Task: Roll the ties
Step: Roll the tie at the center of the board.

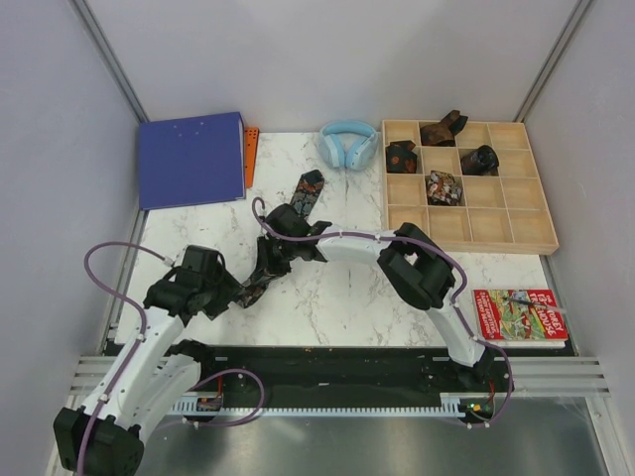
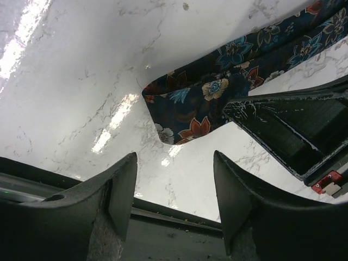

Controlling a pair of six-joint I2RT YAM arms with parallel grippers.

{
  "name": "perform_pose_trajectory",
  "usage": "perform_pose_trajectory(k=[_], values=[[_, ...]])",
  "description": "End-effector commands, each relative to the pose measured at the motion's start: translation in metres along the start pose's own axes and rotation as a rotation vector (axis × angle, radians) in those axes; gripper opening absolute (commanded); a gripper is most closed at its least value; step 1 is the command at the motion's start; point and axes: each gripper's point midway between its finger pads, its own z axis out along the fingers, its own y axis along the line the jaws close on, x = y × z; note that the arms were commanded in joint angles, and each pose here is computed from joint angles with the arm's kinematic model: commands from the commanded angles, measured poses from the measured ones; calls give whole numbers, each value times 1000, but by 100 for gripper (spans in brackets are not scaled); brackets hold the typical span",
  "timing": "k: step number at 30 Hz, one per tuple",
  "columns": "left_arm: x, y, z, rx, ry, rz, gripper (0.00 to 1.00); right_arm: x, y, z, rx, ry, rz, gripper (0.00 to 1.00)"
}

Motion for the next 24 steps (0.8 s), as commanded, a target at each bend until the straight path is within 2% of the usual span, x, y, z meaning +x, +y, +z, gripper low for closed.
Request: perform_pose_trajectory(k=[1,24], values=[[-1,-1,4,0,-28,-39,64,-1,-18,1,10,-4,-1,16],[14,-14,38,116,-22,-22,60,6,-41,5,8,7,41,14]])
